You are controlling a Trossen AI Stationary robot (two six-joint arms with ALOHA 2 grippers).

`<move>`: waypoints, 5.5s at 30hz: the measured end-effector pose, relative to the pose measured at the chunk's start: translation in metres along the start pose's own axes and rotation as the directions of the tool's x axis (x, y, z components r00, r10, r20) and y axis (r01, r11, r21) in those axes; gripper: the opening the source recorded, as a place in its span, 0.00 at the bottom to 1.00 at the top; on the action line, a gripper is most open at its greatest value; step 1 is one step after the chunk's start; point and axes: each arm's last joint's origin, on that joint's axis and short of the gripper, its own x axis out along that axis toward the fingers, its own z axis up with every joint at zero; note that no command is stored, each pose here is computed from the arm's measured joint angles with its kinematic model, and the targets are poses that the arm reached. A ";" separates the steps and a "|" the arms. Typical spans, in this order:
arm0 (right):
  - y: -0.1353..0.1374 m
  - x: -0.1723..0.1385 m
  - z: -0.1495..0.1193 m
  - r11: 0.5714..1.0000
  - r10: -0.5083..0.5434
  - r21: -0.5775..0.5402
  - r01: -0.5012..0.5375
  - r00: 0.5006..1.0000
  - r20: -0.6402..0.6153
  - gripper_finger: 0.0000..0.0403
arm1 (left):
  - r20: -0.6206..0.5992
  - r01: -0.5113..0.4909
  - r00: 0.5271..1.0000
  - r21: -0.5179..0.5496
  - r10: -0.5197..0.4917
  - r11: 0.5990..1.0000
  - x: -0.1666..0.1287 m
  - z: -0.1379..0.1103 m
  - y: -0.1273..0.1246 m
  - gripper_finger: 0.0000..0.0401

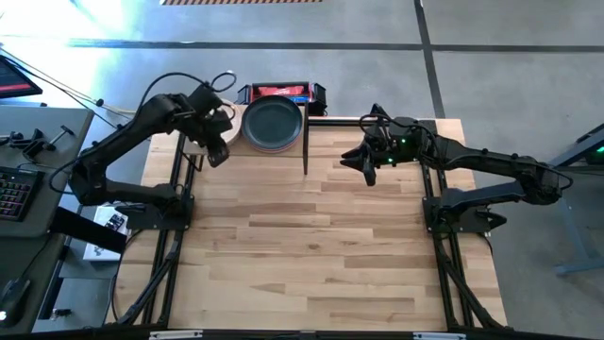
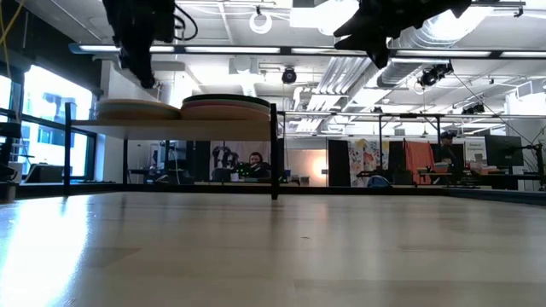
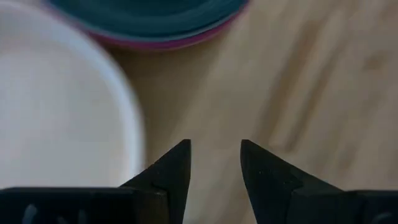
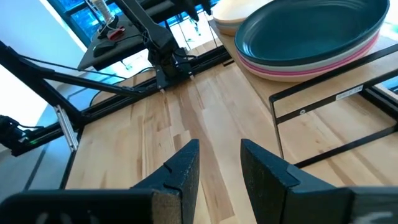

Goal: Place and stack plates onto a shelf
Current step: Return to Home Position

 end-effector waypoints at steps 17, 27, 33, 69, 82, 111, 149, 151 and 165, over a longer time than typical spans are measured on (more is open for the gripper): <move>-0.007 -0.001 -0.007 0.989 -0.140 0.030 0.142 0.989 -0.051 0.27 | 0.716 0.187 0.652 0.168 -0.250 0.968 -0.040 -0.004 -0.041 0.31; -0.020 0.001 -0.015 0.938 -0.346 0.010 0.346 0.938 0.019 0.27 | 0.734 0.256 0.517 0.359 -0.441 0.898 0.004 -0.008 -0.064 0.31; -0.032 0.007 -0.049 0.957 -0.284 0.087 0.276 0.953 0.108 0.27 | 0.690 0.283 0.519 0.418 -0.505 0.863 0.038 -0.022 -0.074 0.31; -0.032 -0.019 -0.155 0.966 -0.216 0.181 0.183 0.960 0.181 0.27 | 0.710 0.263 0.400 0.517 -0.580 0.814 0.137 -0.137 -0.066 0.32; -0.028 -0.016 -0.175 0.981 -0.178 0.097 0.170 0.981 0.077 0.27 | 0.709 0.287 0.401 0.504 -0.580 0.815 0.137 -0.136 -0.066 0.32; -0.025 -0.016 -0.191 0.983 -0.184 -0.043 0.181 0.980 -0.082 0.27 | 0.675 0.481 0.587 0.154 -0.447 0.863 0.154 -0.144 -0.060 0.32; -0.011 -0.083 -0.163 1.000 -0.006 -0.016 0.013 0.928 0.372 0.27 | 0.769 0.474 0.329 0.367 -0.548 0.800 0.120 -0.153 -0.068 0.32; -0.011 -0.087 -0.162 1.000 0.005 -0.017 0.002 0.916 0.400 0.27 | 0.770 0.474 0.319 0.375 -0.552 0.797 0.119 -0.153 -0.068 0.32; -0.009 -0.085 -0.170 0.997 0.081 -0.038 -0.071 0.879 0.470 0.27 | 0.778 0.472 0.268 0.408 -0.568 0.781 0.113 -0.156 -0.069 0.32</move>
